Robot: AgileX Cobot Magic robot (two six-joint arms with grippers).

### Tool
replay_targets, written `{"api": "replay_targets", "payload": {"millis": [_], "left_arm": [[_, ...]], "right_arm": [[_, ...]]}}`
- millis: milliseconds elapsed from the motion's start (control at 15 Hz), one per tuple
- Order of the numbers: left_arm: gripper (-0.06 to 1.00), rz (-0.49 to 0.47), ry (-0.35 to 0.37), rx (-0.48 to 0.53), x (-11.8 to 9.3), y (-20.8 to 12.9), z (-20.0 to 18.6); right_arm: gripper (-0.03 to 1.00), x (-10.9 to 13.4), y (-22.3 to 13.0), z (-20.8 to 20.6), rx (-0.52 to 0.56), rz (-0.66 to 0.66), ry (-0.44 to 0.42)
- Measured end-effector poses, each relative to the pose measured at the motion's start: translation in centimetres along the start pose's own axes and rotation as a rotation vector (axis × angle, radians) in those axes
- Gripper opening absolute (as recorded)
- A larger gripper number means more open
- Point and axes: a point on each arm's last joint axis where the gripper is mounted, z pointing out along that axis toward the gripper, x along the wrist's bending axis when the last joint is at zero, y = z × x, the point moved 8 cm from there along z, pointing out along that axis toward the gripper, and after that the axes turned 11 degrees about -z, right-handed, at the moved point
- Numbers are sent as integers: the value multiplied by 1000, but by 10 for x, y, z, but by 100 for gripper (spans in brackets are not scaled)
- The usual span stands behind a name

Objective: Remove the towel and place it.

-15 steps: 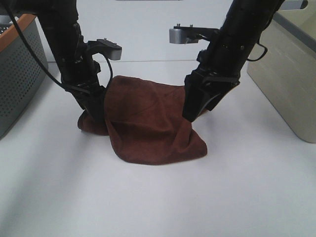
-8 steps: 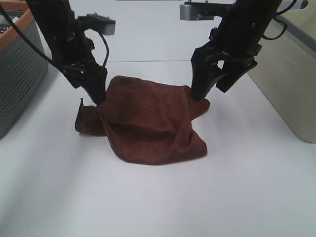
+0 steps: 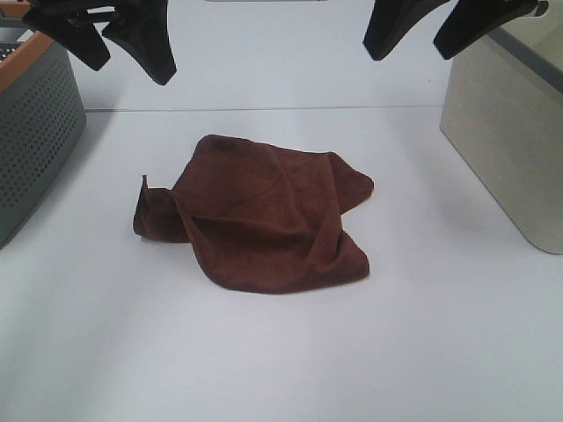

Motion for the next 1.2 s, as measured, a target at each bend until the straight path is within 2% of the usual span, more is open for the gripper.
{"api": "replay_targets", "payload": {"millis": [200, 333, 467, 533, 667, 733, 867, 1000, 1200], "left_arm": [[82, -41, 125, -86, 17, 2, -36], [81, -68, 186, -142, 37, 2, -61], [81, -160, 223, -180, 71, 1, -80], [81, -189, 233, -190, 82, 0, -86], [81, -297, 275, -228, 126, -8, -108], [81, -390, 288, -274, 155, -19, -131], [81, -403, 294, -302, 160, -24, -145], [80, -405, 282, -310, 152, -37, -152], [78, -415, 276, -268, 132, -89, -153]], "right_arm": [[68, -35, -3, -30, -38, 98, -189], [64, -64, -7, -50, -72, 185, -266], [63, -105, -16, -64, -82, 272, -338], [63, -116, -20, -68, -82, 289, -358], [63, -150, -33, -87, -92, 346, -421], [62, -158, -38, -105, -120, 348, -449], [62, -147, -36, -121, -159, 317, -446], [62, -126, -48, -135, -191, 308, -419], [62, -92, -94, -152, -194, 251, -420]]}}
